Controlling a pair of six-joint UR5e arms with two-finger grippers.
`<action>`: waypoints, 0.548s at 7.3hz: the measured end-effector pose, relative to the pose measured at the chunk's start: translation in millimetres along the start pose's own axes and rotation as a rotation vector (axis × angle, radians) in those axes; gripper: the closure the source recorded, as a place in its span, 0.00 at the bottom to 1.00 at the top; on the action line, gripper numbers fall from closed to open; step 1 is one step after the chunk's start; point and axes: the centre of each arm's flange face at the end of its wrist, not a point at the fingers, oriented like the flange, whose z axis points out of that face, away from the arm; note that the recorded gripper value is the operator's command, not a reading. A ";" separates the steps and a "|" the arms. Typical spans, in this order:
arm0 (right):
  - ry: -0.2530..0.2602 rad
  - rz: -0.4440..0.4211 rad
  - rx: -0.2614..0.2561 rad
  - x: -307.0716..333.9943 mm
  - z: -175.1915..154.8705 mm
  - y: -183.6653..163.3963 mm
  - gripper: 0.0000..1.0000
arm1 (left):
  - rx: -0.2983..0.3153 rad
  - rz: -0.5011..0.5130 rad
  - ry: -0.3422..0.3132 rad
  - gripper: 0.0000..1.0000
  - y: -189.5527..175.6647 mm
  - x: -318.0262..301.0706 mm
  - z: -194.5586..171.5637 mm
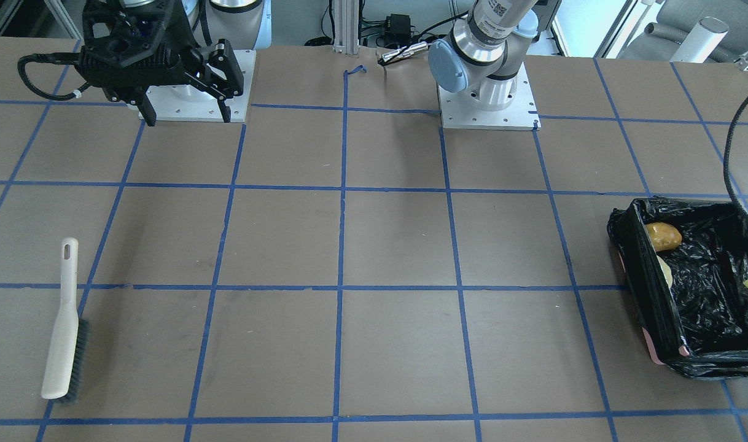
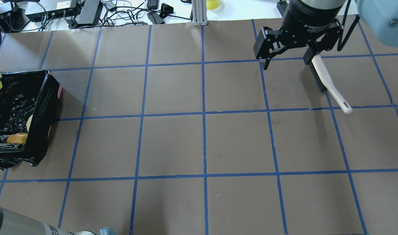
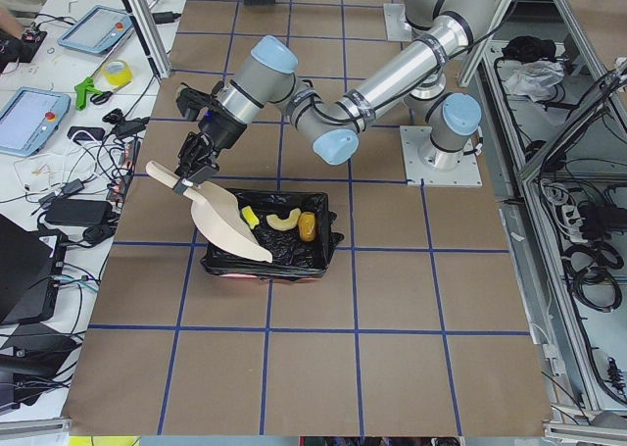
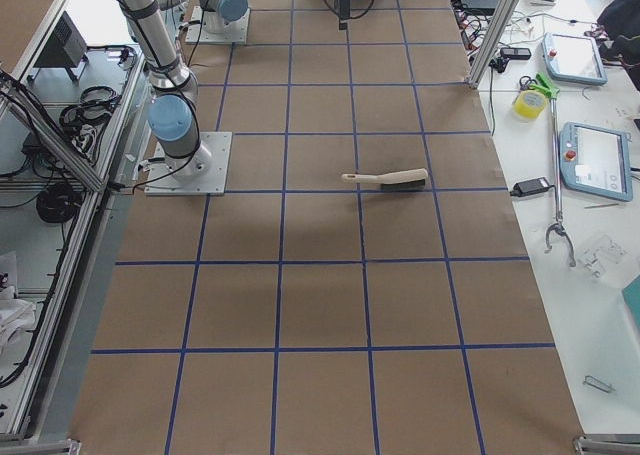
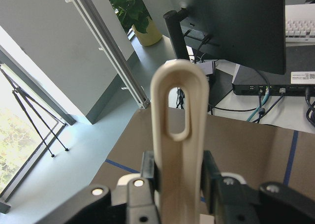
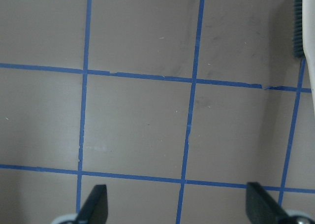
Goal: Sweep and dump trash into bin
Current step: 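Hold the dustpan tipped over the bin with the left gripper to empty it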
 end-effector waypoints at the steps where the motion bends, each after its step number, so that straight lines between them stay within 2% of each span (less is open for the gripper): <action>1: 0.002 0.002 -0.008 0.8 0.3 1.6 0.00 | 0.033 0.017 -0.012 1.00 0.8 2.5 -2.7; 3: -0.002 0.001 -0.011 0.4 0.2 2.5 0.00 | 0.052 0.006 -0.020 1.00 4.0 4.9 -7.2; 4: -0.002 0.000 -0.011 0.3 0.8 2.7 0.00 | 0.043 -0.005 -0.014 1.00 2.3 5.8 -9.6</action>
